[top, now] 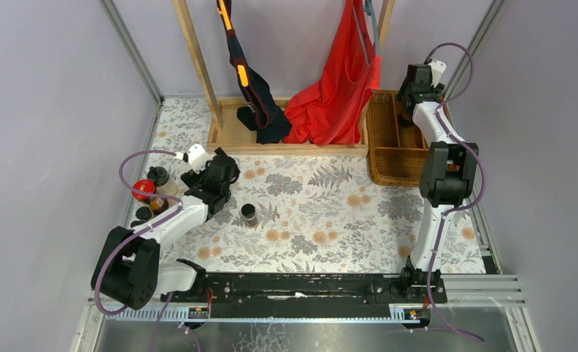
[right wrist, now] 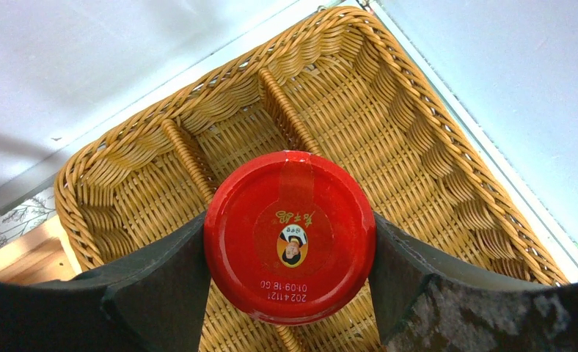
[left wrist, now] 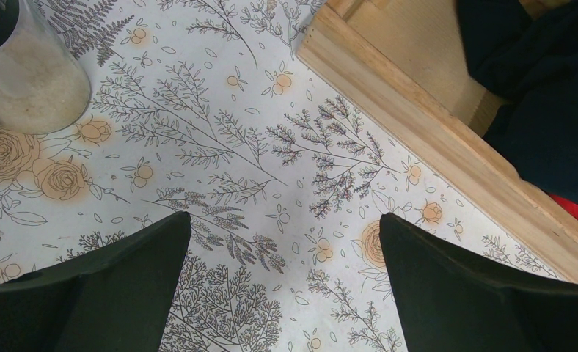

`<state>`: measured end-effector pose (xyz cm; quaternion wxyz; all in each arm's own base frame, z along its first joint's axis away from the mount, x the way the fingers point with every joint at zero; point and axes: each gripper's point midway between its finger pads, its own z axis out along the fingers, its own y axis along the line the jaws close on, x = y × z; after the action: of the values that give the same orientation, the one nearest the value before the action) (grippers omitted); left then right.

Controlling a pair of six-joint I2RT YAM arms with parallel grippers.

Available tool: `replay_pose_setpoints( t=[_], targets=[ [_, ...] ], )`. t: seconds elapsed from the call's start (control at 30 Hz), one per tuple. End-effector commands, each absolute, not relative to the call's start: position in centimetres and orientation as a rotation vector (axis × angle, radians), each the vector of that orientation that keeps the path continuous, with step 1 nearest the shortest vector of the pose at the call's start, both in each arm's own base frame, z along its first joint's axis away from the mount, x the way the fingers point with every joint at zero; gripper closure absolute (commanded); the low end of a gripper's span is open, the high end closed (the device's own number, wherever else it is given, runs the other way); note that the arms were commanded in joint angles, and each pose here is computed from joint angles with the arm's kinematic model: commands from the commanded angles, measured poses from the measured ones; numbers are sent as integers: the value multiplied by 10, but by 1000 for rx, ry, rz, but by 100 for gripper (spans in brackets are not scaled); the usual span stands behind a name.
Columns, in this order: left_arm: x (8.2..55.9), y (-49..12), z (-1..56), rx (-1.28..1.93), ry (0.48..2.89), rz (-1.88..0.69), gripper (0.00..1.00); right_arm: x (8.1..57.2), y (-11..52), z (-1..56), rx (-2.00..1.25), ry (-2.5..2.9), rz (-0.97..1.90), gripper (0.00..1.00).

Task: Organize the condiment bottles
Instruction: Place the bottle in the storage box.

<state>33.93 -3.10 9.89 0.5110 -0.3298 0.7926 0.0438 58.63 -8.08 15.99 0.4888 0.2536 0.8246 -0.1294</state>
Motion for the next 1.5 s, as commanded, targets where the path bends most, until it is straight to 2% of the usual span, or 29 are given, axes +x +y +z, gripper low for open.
replay_pose_setpoints(
  t=[0.0, 0.5, 1.47],
  targets=[
    [350, -30, 112, -824, 1840, 76, 0, 608, -86, 241, 686, 1733, -296, 100],
    [350, -29, 114, -828, 1835, 76, 0, 614, -68, 226, 727, 1704, -312, 100],
    [350, -31, 113, -823, 1840, 72, 0, 613, -71, 190, 765, 1731, -408, 100]
  ],
)
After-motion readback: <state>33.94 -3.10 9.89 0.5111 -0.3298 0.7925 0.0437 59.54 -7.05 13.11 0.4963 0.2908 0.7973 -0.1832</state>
